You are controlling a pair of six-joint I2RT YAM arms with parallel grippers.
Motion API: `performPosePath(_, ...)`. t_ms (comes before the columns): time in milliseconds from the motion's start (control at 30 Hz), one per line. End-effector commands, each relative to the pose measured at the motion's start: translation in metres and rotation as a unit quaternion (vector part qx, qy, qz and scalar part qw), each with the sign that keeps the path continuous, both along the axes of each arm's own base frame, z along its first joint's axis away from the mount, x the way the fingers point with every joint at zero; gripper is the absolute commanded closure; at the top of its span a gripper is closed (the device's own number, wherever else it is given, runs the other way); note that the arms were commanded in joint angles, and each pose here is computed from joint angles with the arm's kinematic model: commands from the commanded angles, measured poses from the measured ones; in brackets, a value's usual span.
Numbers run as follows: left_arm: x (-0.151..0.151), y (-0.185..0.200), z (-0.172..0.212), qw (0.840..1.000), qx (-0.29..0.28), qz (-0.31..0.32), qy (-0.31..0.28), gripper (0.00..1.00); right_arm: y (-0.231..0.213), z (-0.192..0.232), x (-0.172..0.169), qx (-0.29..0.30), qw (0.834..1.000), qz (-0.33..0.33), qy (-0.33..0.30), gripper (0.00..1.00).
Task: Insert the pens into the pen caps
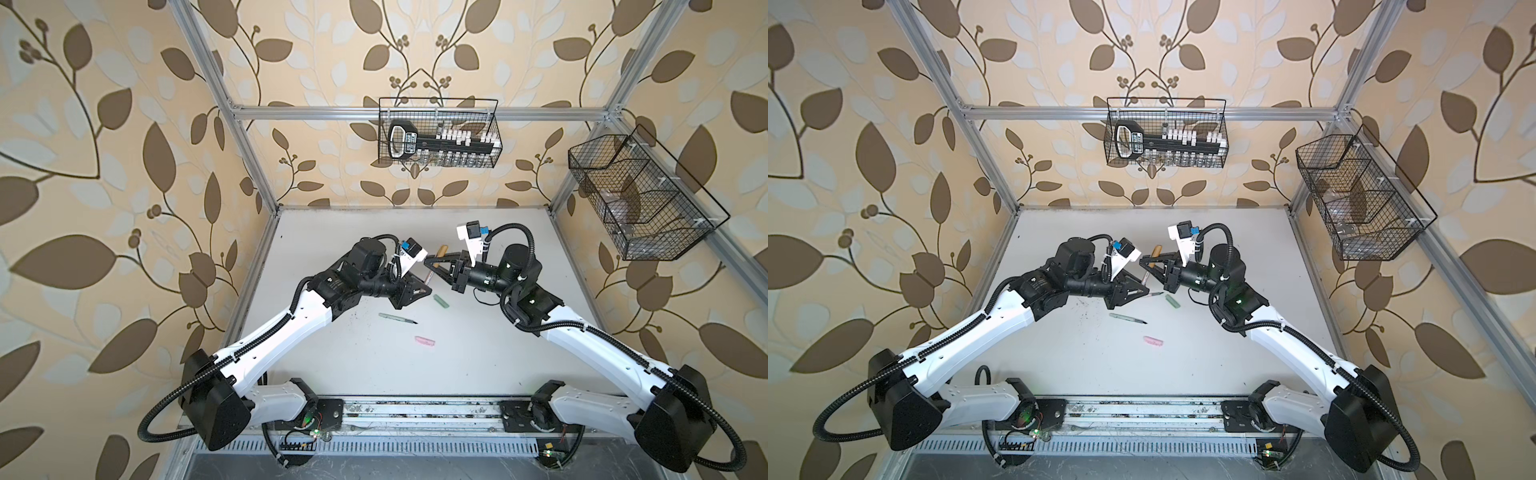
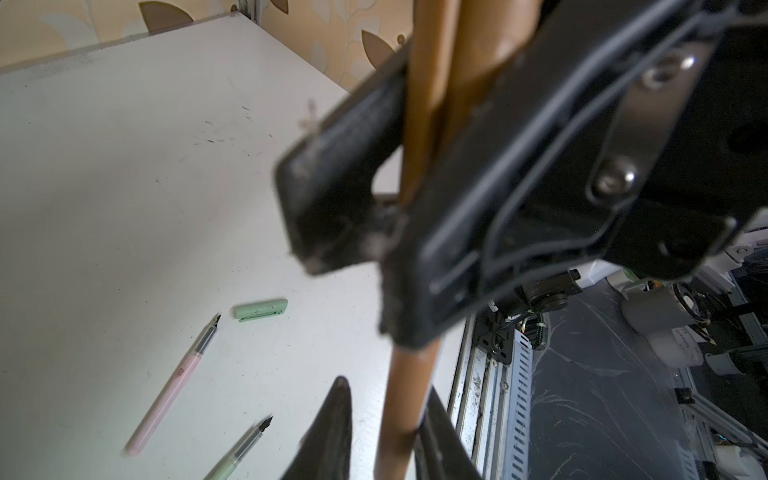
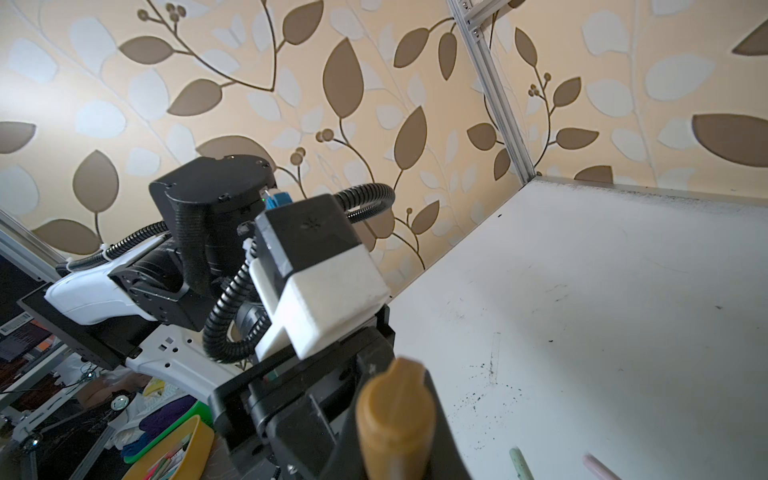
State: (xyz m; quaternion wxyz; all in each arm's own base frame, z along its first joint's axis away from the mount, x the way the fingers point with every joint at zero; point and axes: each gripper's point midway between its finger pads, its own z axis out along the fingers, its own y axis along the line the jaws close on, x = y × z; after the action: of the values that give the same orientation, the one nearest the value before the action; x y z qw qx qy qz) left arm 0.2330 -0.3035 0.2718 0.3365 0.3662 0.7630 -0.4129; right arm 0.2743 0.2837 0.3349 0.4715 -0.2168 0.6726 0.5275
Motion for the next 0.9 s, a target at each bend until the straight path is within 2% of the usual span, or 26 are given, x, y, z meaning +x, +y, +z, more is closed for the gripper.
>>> performPosePath(0,0.007,-0.001,0.023,0.999,-0.016,0.005,-0.035,0.82,-0.003,0.001,-0.008,-0.001,1.000,0.000,-0.015,1.00)
performPosePath(100,0.013,-0.001,0.023,0.999,-0.016,0.019,-0.036,0.91,-0.005,0.001,-0.010,-0.004,1.000,-0.005,-0.020,1.00)
performPosePath(333,0.021,-0.001,0.020,0.999,-0.012,0.033,-0.038,1.00,-0.009,-0.001,-0.016,-0.010,1.000,-0.009,-0.027,0.94)
performPosePath(433,0.025,-0.001,0.017,0.998,-0.007,0.038,-0.040,1.00,-0.011,-0.004,-0.018,-0.016,0.999,-0.018,-0.029,0.79)
performPosePath(533,0.028,0.000,0.012,0.998,-0.002,0.043,-0.040,1.00,-0.016,-0.005,-0.021,-0.020,0.999,-0.026,-0.033,0.70)
performPosePath(600,0.028,0.000,0.010,0.998,0.001,0.044,-0.041,1.00,-0.020,-0.004,-0.023,-0.022,0.999,-0.033,-0.034,0.58)
performPosePath(700,0.029,0.002,0.006,0.998,0.006,0.046,-0.042,1.00,-0.026,-0.006,-0.026,-0.026,0.998,-0.040,-0.029,0.47)
performPosePath(800,0.027,0.002,0.003,0.998,0.007,0.043,-0.042,1.00,-0.037,-0.004,-0.028,-0.020,0.998,-0.052,-0.023,0.38)
performPosePath(867,0.023,0.002,0.003,0.998,0.005,0.035,-0.043,1.00,-0.046,0.001,-0.026,-0.015,0.998,-0.060,-0.023,0.36)
